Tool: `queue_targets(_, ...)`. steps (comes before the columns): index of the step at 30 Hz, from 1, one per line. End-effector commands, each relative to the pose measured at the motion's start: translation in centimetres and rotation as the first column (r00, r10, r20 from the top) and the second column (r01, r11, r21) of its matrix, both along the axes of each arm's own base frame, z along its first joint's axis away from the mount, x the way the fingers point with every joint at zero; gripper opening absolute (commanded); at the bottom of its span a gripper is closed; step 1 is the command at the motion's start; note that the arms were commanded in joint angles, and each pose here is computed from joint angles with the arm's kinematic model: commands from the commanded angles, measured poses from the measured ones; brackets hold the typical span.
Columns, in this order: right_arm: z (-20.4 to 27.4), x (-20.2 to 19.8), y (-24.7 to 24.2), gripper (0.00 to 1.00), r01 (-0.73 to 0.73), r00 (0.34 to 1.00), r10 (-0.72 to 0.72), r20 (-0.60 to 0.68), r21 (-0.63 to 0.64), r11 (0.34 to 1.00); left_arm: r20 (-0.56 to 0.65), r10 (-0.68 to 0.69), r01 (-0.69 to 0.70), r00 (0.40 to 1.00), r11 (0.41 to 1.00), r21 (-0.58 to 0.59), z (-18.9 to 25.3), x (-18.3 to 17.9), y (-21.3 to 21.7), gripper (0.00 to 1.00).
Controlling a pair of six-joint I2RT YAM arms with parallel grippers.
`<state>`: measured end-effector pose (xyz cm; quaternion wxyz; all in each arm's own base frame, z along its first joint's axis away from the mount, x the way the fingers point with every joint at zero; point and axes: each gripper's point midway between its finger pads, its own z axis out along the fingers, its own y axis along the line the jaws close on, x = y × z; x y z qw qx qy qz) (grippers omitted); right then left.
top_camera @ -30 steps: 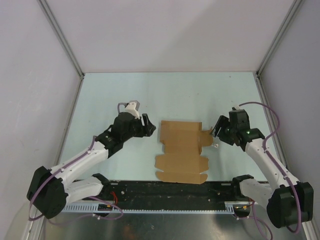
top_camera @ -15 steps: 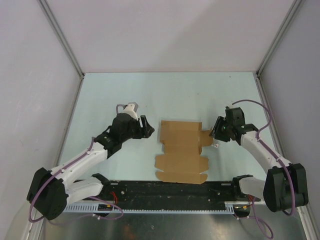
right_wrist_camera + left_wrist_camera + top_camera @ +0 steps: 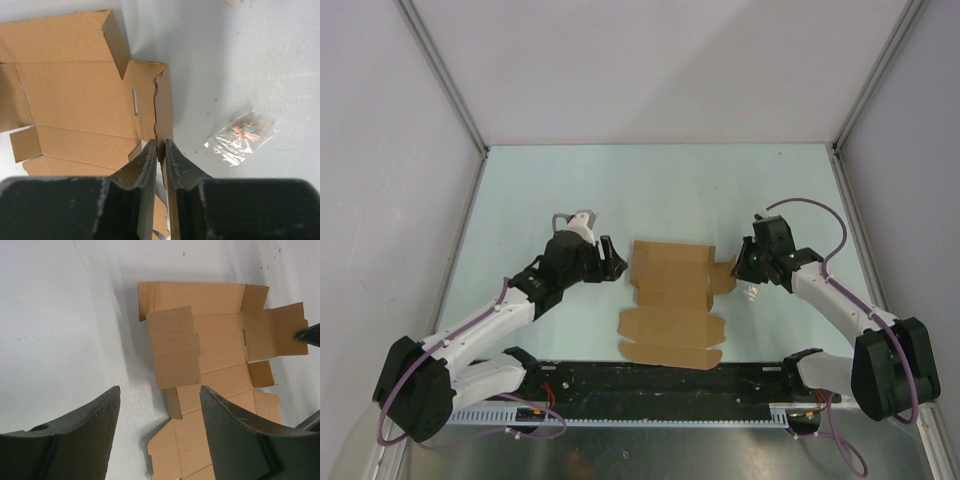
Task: Fold the paper box
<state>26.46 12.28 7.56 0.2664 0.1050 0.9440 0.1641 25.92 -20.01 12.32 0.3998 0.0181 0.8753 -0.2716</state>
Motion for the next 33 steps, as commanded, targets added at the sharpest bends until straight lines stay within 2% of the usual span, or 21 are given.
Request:
queue_targets(1, 1.5, 0.0, 0.9, 0.18, 0.012, 0.998, -0.013, 0.063, 0.012, 1.0, 0.007, 0.009, -0.009, 1.0, 1.0, -0.014, 0.2, 0.2, 0.0, 0.7)
queue_targets(6, 3.9, 0.2, 0.4, 0.37, 0.026, 0.99, -0.031, 0.139, 0.038, 0.999, 0.02, 0.019, -0.018, 1.0, 1.0, -0.005, 0.4, 0.6, 0.2, 0.7)
queue_targets(7, 4.9, 0.4, 0.2, 0.45, 0.025, 0.985, -0.033, 0.171, 0.05, 0.998, 0.02, 0.022, -0.022, 1.0, 1.0, -0.002, 0.4, 0.5, 0.4, 0.7)
queue_targets(10, 6.2, 1.7, -0.7, 0.53, 0.019, 0.979, -0.034, 0.2, 0.077, 0.997, 0.032, 0.032, -0.032, 0.999, 0.999, -0.004, 0.6, 0.6, 0.6, 0.7)
queue_targets(13, 7.6, 3.4, -0.4, 0.54, -0.04, 0.976, 0.016, 0.218, 0.105, 0.994, 0.042, 0.039, -0.038, 0.998, 0.999, -0.006, 0.7, 0.5, 0.8, 0.7)
queue_targets(14, 7.0, 3.9, 0.2, 0.54, -0.073, 0.981, 0.05, 0.187, 0.118, 0.99, 0.053, 0.042, -0.041, 0.998, 0.999, -0.013, 1.1, 0.4, 0.9, 0.7)
queue_targets(15, 8.7, 5.1, 0.8, 0.54, -0.101, 0.972, 0.07, 0.223, 0.129, 0.987, 0.058, 0.04, -0.039, 0.998, 0.999, -0.014, 1.2, 0.3, 0.9, 0.7)
queue_targets(17, 8.1, 6.7, 1.4, 0.54, -0.142, 0.974, 0.116, 0.193, 0.127, 0.982, 0.075, 0.046, -0.044, 0.996, 0.999, -0.027, 1.7, 0.2, 1.1, 0.7)
queue_targets(18, 9.2, 8.1, 1.5, 0.54, -0.147, 0.969, 0.117, 0.218, 0.124, 0.981, 0.074, 0.044, -0.042, 0.996, 0.999, -0.027, 1.6, 0.1, 1.2, 0.7)
queue_targets(20, 7.7, 9.7, 0.9, 0.55, -0.12, 0.983, 0.097, 0.157, 0.142, 0.983, 0.076, 0.04, -0.038, 0.996, 0.999, -0.034, 1.7, -0.1, 1.2, 0.69)
queue_targets(22, 7.9, 11.6, 0.4, 0.55, -0.119, 0.983, 0.09, 0.16, 0.183, 0.976, 0.08, 0.039, -0.036, 0.996, 0.998, -0.042, 1.8, -0.3, 1.2, 0.69)
queue_targets(24, 6.4, 12.4, 1.0, 0.55, -0.145, 0.986, 0.123, 0.11, 0.225, 0.964, 0.074, 0.036, -0.032, 0.997, 0.998, -0.045, 1.6, -0.5, 1.3, 0.69)
queue_targets(28, 4.8, 13.7, 2.0, 0.54, -0.238, 0.971, 0.225, 0.078, 0.242, 0.941, 0.066, 0.039, -0.036, 0.997, 0.998, -0.046, 1.2, -0.7, 1.4, 0.69)
queue_targets(29, 5.6, 14.3, 2.7, 0.54, -0.277, 0.96, 0.259, 0.102, 0.264, 0.924, 0.062, 0.036, -0.033, 0.997, 0.998, -0.046, 1.2, -0.7, 1.3, 0.69)
queue_targets(33, 3.3, 14.9, 3.7, 0.54, -0.388, 0.921, 0.38, 0.085, 0.298, 0.872, 0.062, 0.029, -0.026, 0.998, 0.999, -0.047, 1.2, -0.8, 1.2, 0.68)
